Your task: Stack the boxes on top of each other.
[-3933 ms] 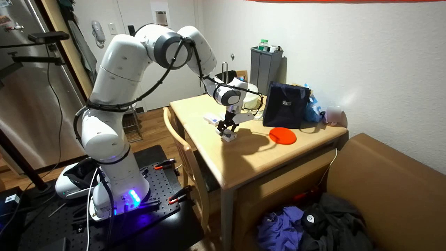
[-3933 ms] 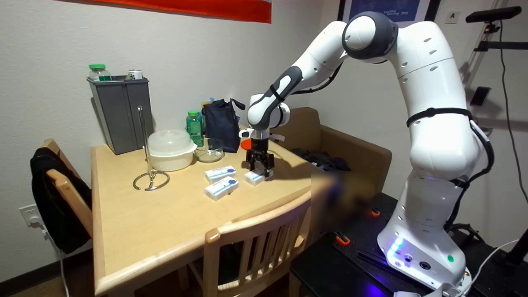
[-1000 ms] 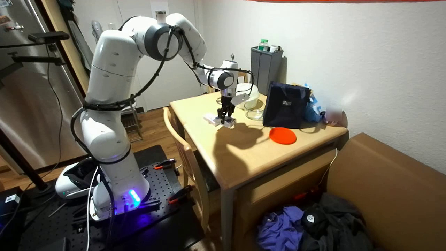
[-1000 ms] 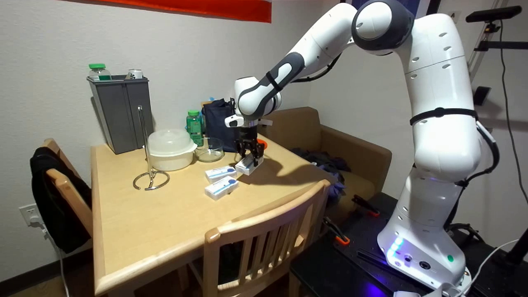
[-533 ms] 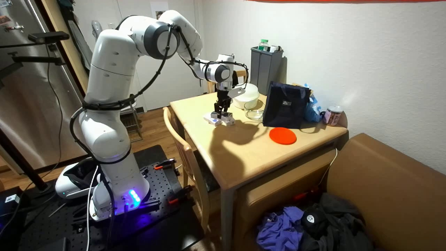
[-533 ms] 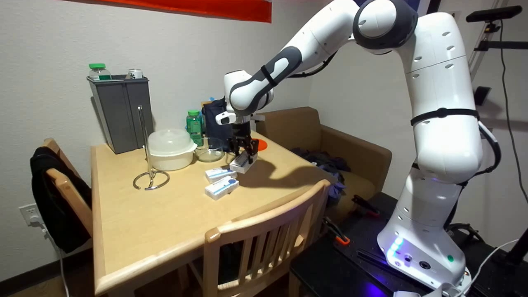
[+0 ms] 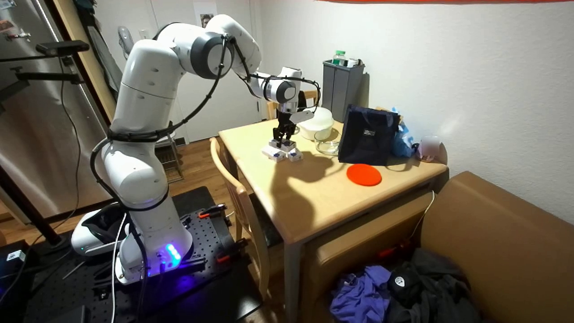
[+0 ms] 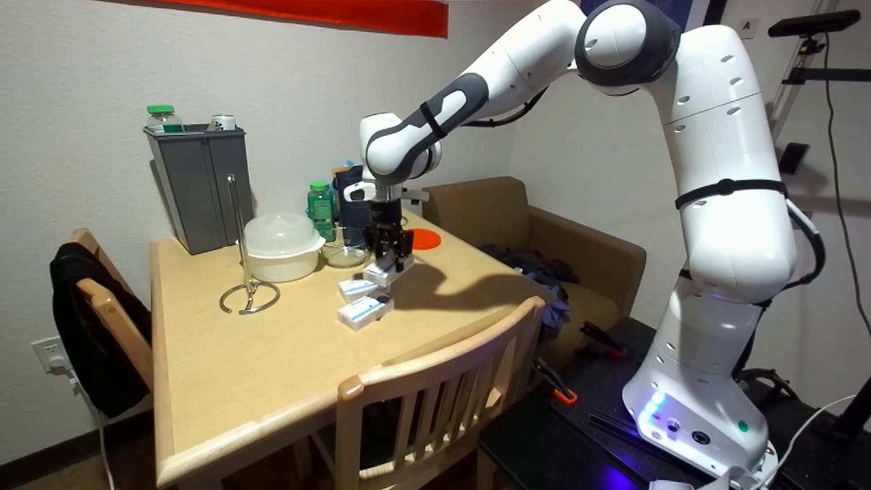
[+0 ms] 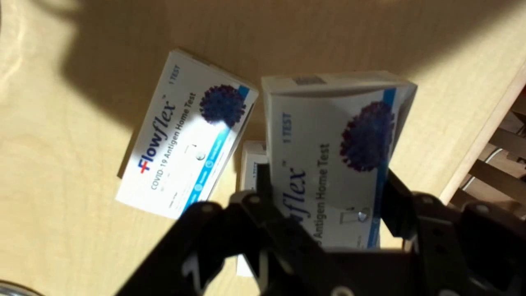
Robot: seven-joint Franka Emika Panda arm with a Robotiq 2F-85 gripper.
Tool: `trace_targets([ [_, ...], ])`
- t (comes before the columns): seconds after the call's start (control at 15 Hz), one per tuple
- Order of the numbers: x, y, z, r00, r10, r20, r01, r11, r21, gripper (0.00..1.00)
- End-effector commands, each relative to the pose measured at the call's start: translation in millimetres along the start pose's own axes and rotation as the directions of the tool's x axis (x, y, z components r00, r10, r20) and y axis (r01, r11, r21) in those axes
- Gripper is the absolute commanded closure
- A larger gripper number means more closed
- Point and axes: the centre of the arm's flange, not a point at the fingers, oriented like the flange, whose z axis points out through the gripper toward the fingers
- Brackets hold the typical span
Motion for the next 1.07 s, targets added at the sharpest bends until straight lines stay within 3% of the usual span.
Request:
trace_targets([
  [0.0,5,16,2,0.997,0.069,-0.042,-0.068,0.997,0.034,0.62],
  [0.33,15,24,19,0.991,0.095,-0.096,-0.088,0.993,0.074,0.62],
  [1.0,10,14,17,0.987,0.096,-0.129,-0.091,0.995,0.045,0.62],
])
